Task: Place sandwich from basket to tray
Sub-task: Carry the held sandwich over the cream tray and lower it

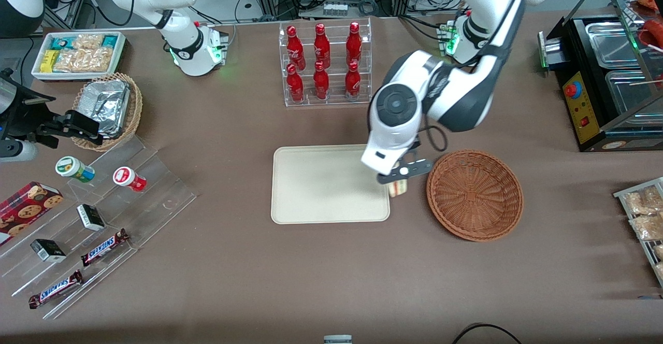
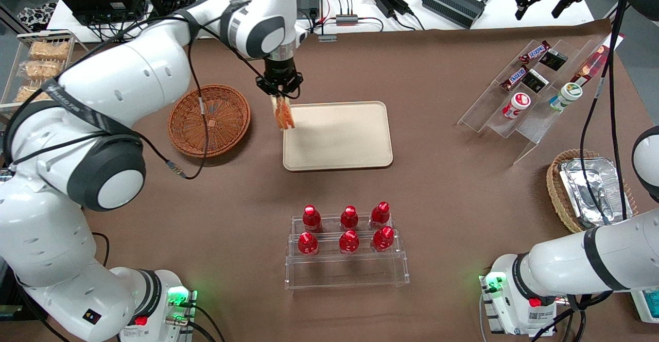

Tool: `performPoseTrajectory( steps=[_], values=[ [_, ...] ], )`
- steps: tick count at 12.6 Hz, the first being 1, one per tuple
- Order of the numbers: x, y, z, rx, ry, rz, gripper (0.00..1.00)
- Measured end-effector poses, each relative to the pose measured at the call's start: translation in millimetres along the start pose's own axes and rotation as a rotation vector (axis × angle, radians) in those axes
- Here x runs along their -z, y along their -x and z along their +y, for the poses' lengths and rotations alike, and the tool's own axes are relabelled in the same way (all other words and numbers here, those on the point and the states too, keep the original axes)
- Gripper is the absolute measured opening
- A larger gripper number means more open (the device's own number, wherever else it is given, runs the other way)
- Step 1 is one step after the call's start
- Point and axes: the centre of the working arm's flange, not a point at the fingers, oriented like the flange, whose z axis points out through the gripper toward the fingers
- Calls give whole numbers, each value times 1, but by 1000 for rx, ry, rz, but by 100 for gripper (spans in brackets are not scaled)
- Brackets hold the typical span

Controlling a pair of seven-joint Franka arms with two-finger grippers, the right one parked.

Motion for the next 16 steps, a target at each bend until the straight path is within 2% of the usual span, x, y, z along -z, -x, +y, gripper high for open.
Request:
performPoseTrajectory(
  steps=[2,5,7,9,12,16],
  values=[
    [-14,8,22,-41,13,15,13],
    [-35,40,65,-117,38,46,13],
    [-55,60,91,-159,42,56,13],
    [-78,62,102,-171,44,59,13],
    [-110,57,107,-177,25,47,13],
    [-129,53,106,-198,-21,66,13]
  ],
)
